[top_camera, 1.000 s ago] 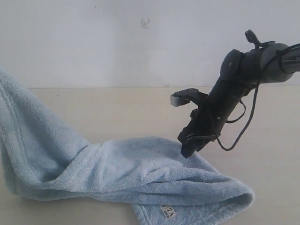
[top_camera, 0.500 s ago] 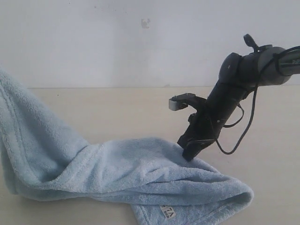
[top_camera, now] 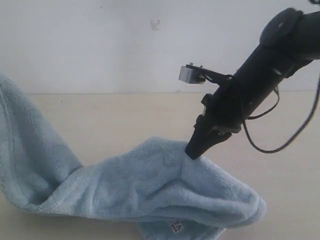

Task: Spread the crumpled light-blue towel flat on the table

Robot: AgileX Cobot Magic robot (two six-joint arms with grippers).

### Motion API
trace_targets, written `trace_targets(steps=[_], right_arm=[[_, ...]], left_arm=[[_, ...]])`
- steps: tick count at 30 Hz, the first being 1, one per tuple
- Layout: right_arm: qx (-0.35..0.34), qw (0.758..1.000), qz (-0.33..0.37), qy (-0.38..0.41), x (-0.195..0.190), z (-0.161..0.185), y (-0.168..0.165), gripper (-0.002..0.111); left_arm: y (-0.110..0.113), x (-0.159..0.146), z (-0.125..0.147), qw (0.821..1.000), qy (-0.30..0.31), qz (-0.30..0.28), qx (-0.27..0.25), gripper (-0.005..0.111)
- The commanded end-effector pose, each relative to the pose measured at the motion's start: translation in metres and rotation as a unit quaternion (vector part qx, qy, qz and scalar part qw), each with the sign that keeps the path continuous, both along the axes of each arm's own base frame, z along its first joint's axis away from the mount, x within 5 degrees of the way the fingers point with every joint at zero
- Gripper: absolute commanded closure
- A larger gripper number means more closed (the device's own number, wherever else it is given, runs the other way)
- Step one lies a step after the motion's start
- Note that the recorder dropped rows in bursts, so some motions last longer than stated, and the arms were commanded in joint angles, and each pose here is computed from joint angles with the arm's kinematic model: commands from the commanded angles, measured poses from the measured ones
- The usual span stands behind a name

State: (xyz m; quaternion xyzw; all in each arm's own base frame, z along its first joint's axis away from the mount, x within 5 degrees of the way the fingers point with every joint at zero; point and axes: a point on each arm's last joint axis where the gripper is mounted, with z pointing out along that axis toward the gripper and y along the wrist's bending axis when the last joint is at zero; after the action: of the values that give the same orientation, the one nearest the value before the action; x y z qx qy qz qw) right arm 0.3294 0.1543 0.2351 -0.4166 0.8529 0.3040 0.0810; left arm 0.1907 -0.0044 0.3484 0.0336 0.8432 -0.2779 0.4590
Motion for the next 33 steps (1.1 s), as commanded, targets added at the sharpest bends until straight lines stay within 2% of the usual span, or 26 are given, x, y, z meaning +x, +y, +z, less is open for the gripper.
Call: trace_targets(steps=[1, 4, 7, 11, 18, 20, 23, 25, 26, 30, 33], right_arm=[[-0.016, 0.999, 0.001, -0.05, -0.051, 0.047, -0.019, 0.108], [-0.013, 0.997, 0.002, -0.072, -0.094, 0.065, -0.029, 0.108], [-0.037, 0.996, 0.014, -0.084, -0.134, 0.064, -0.031, 0.108], [-0.081, 0.994, 0.045, -0.051, -0.172, 0.039, -0.025, 0.108], [-0.129, 0.987, 0.093, 0.032, -0.206, -0.007, -0.008, 0.107], [-0.135, 0.983, 0.109, 0.052, -0.213, -0.013, -0.004, 0.095], [-0.134, 0.984, 0.113, 0.044, -0.215, -0.014, 0.0, 0.064], [-0.126, 0.988, 0.085, 0.024, -0.211, -0.012, 0.001, 0.04], [-0.12, 0.991, 0.066, 0.01, -0.209, -0.011, 0.002, 0.037], [-0.1, 0.992, 0.003, -0.072, -0.2, 0.002, -0.002, 0.05], [-0.147, 0.978, -0.045, -0.14, -0.193, 0.01, -0.018, 0.057]], left_arm=[[-0.003, -0.001, 0.001, 1.0, -0.005, -0.006, -0.01, 0.103], [-0.01, -0.001, 0.001, 1.0, -0.007, -0.024, -0.006, 0.103], [-0.015, -0.002, 0.001, 0.999, -0.01, -0.04, -0.001, 0.103], [-0.018, -0.002, 0.001, 0.999, -0.01, -0.046, -0.001, 0.103], [-0.018, -0.002, 0.001, 0.999, -0.01, -0.047, -0.002, 0.103], [-0.018, -0.002, 0.001, 0.999, -0.01, -0.047, -0.002, 0.103], [-0.018, -0.002, 0.001, 0.999, -0.01, -0.047, -0.002, 0.103], [-0.018, -0.002, 0.001, 0.999, -0.01, -0.047, -0.002, 0.103], [-0.018, -0.002, 0.001, 0.999, -0.01, -0.047, -0.002, 0.103], [-0.019, -0.002, 0.001, 0.999, -0.009, -0.049, -0.003, 0.103], [-0.019, -0.002, 0.001, 0.999, -0.009, -0.049, -0.002, 0.103]])
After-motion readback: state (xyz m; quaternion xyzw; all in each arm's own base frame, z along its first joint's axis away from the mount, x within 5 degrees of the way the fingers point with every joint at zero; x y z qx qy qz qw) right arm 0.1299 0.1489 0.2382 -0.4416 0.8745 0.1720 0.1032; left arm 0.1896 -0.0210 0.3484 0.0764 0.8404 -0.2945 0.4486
